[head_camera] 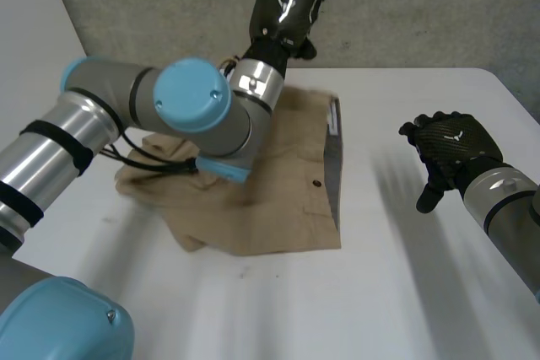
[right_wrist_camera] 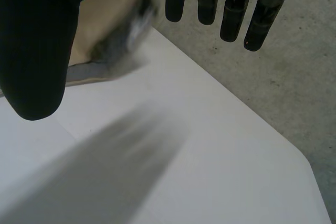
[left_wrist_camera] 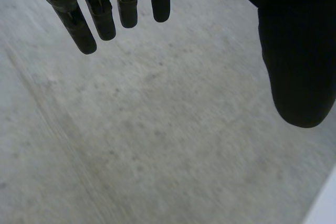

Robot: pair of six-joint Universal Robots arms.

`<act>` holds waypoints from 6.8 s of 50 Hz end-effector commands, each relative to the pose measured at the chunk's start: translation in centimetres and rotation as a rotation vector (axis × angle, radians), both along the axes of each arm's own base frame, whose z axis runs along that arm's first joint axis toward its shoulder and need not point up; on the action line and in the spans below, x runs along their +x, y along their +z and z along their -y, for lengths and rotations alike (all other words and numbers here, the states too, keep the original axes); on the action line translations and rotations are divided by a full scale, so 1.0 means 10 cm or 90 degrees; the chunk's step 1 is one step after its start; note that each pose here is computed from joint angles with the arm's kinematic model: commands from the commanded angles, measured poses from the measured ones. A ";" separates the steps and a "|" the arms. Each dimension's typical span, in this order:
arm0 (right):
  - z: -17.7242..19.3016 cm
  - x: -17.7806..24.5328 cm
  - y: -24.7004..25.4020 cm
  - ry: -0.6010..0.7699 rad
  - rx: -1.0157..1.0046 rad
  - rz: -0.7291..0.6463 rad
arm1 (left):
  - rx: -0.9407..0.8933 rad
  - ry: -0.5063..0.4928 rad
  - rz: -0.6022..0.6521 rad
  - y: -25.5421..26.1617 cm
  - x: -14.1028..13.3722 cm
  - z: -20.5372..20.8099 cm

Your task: Fold the shorts.

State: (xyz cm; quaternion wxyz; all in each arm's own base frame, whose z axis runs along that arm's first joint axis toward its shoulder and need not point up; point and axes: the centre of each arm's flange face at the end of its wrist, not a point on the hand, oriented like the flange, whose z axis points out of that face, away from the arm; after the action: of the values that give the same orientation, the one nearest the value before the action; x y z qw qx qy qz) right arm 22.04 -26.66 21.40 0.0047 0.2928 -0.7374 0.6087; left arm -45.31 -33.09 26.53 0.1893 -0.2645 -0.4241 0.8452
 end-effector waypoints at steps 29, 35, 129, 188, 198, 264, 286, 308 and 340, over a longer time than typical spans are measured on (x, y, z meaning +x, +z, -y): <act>-0.44 0.71 -0.55 0.202 0.081 -0.006 | 0.349 0.169 0.153 -0.32 1.85 -1.11; -0.31 0.78 -0.65 0.200 0.074 0.000 | 0.404 0.205 0.125 -0.39 2.12 -1.15; -0.34 0.82 0.47 0.127 -0.059 0.184 | 0.562 0.260 0.090 -1.31 1.90 -0.54; -0.45 0.60 0.11 0.141 -0.003 -0.174 | 0.622 0.076 0.221 -0.32 2.47 -1.21; -0.32 0.69 -0.19 0.114 0.026 -0.087 | 0.655 0.124 0.221 -0.75 2.53 -0.83; -0.38 0.60 0.01 0.101 0.004 -0.077 | 0.427 0.271 0.063 -0.08 2.55 -1.11; -1.12 0.04 0.82 0.155 -0.012 -0.218 | 0.481 0.109 0.119 0.27 2.65 -2.33; 0.10 0.43 0.00 0.093 -0.024 -0.218 | 0.582 0.134 0.163 -0.64 2.30 -0.87; 1.04 0.92 -0.68 0.030 -0.141 -0.192 | 0.367 0.207 0.280 -1.33 1.71 0.51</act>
State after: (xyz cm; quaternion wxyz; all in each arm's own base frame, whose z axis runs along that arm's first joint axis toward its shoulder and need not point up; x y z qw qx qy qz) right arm 31.24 -36.95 13.97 0.1355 0.4052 -0.6527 0.6257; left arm -27.71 -38.34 13.91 0.0342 -0.2872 -0.7234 0.6269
